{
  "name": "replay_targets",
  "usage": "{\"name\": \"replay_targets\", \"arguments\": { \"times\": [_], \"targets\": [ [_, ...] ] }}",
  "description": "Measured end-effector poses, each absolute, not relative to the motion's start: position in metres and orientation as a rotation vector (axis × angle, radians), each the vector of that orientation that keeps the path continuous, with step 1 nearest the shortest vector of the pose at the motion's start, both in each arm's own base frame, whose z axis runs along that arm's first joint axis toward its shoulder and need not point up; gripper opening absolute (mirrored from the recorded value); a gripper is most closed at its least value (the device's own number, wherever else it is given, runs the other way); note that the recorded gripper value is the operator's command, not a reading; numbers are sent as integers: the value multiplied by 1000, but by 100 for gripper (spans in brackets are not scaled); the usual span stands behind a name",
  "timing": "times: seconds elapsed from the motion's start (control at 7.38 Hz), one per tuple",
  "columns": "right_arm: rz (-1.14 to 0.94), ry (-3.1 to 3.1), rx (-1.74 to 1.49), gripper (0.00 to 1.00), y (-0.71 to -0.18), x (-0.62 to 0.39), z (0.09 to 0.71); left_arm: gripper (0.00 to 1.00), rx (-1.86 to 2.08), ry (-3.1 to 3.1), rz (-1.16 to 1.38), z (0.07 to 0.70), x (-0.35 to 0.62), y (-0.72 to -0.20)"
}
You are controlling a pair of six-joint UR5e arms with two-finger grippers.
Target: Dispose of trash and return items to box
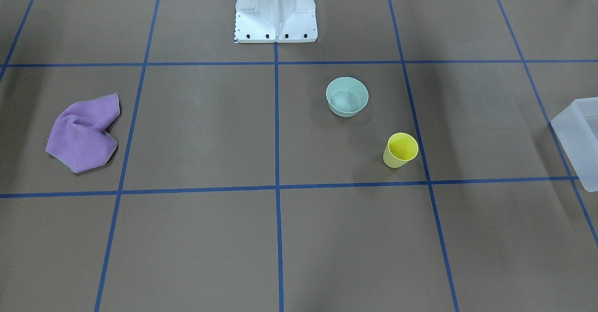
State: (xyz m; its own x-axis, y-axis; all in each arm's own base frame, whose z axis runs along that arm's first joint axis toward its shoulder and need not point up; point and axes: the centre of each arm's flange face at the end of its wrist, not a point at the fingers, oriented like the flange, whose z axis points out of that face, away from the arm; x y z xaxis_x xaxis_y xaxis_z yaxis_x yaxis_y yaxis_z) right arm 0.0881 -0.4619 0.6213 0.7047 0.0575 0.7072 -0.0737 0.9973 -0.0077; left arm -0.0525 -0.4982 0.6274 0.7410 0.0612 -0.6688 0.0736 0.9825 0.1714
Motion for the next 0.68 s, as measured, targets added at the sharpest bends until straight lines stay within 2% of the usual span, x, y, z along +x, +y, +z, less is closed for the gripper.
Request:
{"name": "replay_targets", "arguments": {
  "times": [0.41,0.68],
  "targets": [
    [59,-792,33,100,-468,85,612,99,183,794,-11,619,-48,-500],
    [33,-786,46,100,-471,81,609,99,158,831,-124,594,-41,-508]
  ]
}}
